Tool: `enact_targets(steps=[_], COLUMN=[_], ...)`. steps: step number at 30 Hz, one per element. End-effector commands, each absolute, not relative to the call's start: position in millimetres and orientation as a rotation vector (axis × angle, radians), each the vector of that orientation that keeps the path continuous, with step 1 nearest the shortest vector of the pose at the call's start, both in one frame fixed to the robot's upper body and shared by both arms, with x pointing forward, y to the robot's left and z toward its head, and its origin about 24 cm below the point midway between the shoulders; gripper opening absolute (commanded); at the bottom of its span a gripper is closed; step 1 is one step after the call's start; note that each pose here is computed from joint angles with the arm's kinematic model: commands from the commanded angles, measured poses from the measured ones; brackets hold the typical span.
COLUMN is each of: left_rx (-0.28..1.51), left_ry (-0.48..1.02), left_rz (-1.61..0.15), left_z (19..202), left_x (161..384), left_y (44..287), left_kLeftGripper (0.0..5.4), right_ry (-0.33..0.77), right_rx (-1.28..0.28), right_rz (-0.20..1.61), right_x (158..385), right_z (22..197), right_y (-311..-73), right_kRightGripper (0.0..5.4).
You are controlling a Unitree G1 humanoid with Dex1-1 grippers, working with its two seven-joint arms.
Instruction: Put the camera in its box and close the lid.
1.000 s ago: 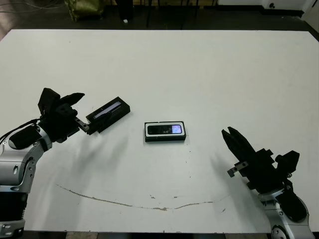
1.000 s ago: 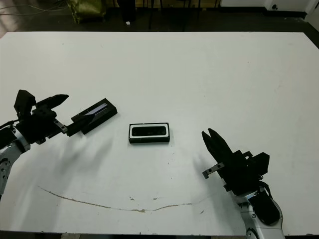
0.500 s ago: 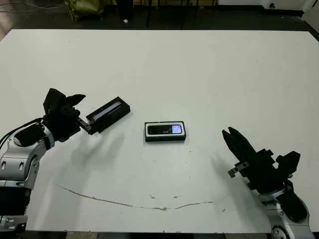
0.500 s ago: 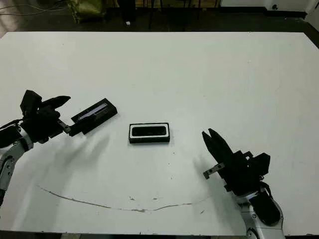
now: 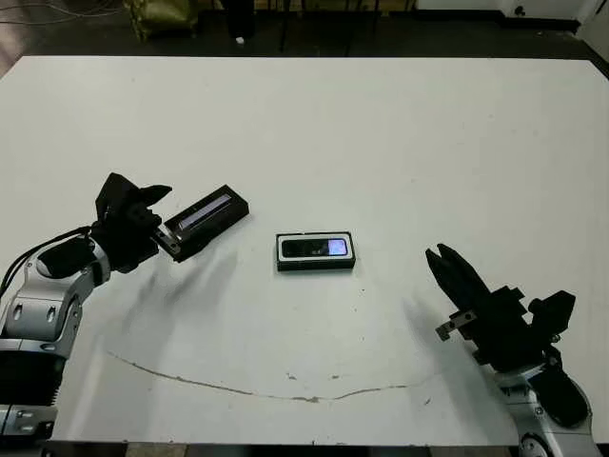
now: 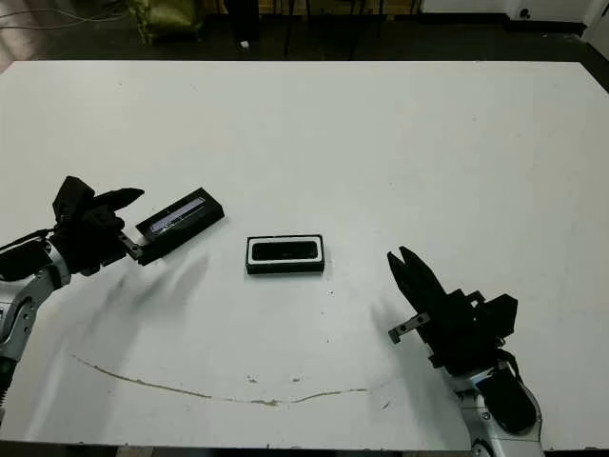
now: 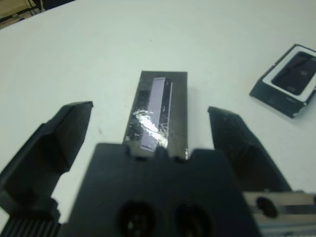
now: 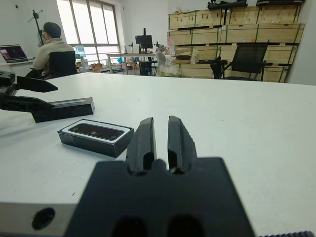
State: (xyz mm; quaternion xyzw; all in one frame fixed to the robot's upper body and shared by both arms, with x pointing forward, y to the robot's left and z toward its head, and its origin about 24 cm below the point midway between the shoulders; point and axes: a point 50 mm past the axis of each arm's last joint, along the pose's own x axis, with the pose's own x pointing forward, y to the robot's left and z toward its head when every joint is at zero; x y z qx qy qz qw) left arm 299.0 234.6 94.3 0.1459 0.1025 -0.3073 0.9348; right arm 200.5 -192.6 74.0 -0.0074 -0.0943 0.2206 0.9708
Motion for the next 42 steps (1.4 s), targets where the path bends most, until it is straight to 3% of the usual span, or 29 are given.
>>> enact_targets(steps=[1, 23, 29, 32, 42], left_rx=[0.311, 0.366, 0.296, 0.3, 0.289], left_ry=[0.262, 0.368, 0.394, 0.369, 0.339], left_rz=[-0.629, -0.589, -0.563, -0.574, -0.637], left_z=[87.1, 68.1, 59.7, 56.1, 53.8], left_x=[298.4, 304.6, 305.3, 304.6, 304.2], left_y=[239.3, 243.7, 242.3, 240.1, 239.7], left_kLeftGripper=[5.39, 5.39, 5.39, 4.98, 2.63], right_ry=[-0.16, -0.156, -0.153, -0.164, -0.165], right_rx=[-0.013, 0.0, -0.01, -0.009, -0.031], right_rz=[0.437, 0.433, 0.432, 0.44, 0.443], right_x=[198.8, 197.7, 196.8, 197.6, 199.8], right_z=[69.6, 66.9, 67.1, 68.6, 72.1], right_y=[-194.6, -195.4, -195.3, -194.5, -194.6], right_kRightGripper=[0.0, 0.0, 0.0, 0.0, 0.0])
